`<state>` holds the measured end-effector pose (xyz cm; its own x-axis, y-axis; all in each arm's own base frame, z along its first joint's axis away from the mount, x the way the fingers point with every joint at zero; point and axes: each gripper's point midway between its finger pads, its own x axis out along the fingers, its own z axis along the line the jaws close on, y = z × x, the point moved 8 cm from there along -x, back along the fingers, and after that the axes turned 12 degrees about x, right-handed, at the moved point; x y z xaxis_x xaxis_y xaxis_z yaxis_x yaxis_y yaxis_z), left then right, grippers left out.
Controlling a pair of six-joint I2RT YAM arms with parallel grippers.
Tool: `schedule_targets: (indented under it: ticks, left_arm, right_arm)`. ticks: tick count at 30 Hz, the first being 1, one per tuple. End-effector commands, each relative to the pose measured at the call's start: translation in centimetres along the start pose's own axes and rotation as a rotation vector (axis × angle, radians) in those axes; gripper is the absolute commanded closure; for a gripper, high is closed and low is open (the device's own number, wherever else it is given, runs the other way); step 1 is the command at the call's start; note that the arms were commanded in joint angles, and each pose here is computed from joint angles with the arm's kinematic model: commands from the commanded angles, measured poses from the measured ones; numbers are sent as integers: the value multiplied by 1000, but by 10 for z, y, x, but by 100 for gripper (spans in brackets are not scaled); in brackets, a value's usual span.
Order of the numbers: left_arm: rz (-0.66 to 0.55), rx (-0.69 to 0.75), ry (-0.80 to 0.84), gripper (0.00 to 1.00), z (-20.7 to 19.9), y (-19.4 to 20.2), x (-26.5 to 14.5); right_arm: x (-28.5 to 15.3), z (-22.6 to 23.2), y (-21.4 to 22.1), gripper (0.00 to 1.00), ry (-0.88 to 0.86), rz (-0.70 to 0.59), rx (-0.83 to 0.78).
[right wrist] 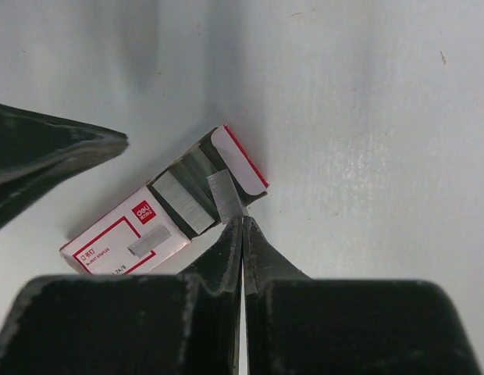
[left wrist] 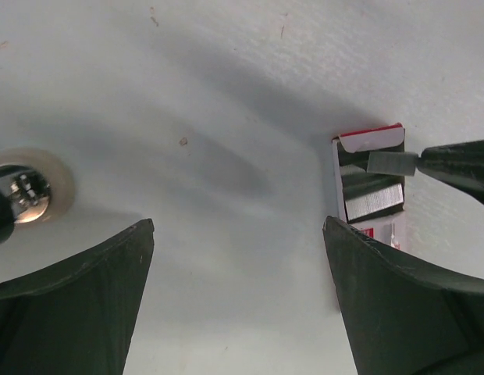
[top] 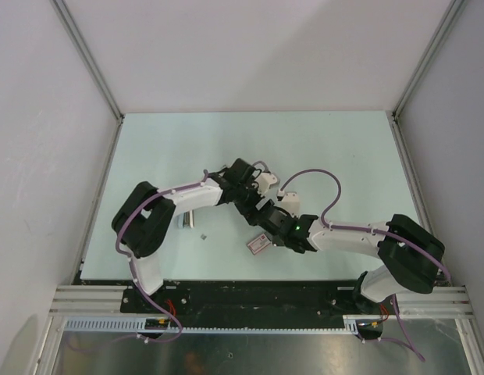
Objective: Unload the staples from the stapler
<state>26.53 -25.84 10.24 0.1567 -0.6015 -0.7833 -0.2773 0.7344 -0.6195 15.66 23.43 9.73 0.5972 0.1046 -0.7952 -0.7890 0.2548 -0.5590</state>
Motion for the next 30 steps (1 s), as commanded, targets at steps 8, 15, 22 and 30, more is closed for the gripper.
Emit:
schedule_targets:
  ticks: [8,15,22,30]
  left_arm:
    - [1,105,-38,7,-1,-16,26]
    - [-10,111,-9,7,-6,-17,28]
    - [-13,147,62,7,-25,-13,29]
    - [-9,169,109,7,-37,-10,28]
  right_arm:
    - [4,-2,-2,100,-23,2,13]
    - [9,-3,-2,100,-29,9,15]
    - [12,-2,-5,100,-37,1,21]
    - [13,2,-9,100,-54,-15,32]
